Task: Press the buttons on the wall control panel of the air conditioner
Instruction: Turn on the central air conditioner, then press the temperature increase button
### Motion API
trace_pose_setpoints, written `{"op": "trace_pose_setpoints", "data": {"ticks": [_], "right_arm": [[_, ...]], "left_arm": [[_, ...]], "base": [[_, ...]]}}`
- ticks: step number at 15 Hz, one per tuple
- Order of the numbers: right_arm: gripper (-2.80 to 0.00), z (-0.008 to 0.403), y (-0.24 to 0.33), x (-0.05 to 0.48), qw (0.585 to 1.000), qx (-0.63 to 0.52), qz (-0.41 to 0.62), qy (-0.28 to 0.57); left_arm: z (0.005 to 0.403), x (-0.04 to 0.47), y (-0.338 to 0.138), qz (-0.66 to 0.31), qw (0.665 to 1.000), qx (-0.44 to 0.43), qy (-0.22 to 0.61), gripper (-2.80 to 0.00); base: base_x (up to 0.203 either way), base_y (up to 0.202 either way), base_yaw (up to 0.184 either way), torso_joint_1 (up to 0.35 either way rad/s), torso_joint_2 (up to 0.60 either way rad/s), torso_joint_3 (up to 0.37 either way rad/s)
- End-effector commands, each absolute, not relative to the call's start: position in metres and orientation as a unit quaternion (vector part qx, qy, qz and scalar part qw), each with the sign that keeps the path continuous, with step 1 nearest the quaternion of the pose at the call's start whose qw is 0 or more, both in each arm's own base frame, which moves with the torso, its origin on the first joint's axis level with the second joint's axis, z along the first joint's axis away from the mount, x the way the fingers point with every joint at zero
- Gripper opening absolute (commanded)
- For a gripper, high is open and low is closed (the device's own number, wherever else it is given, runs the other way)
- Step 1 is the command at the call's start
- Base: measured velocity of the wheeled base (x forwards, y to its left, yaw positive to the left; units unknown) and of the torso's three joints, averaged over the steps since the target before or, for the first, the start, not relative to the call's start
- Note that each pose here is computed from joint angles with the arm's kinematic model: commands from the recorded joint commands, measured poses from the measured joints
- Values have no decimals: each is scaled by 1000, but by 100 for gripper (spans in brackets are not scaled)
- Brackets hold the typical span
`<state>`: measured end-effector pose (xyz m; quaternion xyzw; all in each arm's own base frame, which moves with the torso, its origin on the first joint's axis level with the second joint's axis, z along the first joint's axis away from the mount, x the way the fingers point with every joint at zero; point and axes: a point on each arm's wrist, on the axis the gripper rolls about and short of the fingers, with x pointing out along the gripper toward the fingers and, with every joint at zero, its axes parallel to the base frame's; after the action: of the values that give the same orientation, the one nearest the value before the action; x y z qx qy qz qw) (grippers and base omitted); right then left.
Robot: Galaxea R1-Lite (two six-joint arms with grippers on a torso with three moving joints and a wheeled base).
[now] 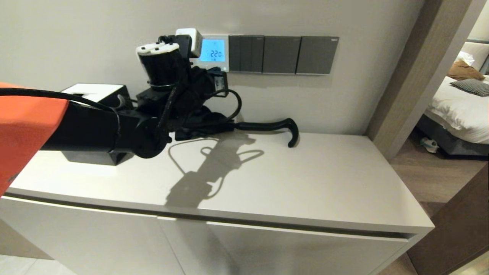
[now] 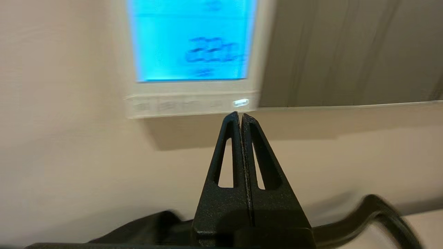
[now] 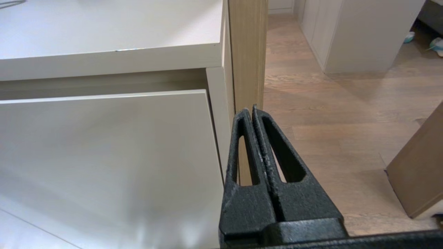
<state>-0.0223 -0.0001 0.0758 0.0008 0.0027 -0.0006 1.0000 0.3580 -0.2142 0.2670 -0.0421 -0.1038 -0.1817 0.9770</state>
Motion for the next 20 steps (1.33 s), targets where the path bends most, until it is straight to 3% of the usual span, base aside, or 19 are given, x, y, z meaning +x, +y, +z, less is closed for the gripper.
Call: {"op": "trace_pose_setpoints", "data": {"ticks": [1,8,20], "right_arm": [[-280,75,0,-22,1000,1,0,4],[-280,75,0,-22,1000,1,0,3],[-280,75,0,-22,1000,1,0,4]], "left_arm": [[275,350,-207,-179,976,-46,-113,-280],[259,379,-183,-143,984,-35,-99,-280],[255,394,-185,-138,985,-34,-100,-280]], "base": [[0,0,0,0,0,0],[0,0,0,0,0,0],[0,0,0,0,0,0]]}}
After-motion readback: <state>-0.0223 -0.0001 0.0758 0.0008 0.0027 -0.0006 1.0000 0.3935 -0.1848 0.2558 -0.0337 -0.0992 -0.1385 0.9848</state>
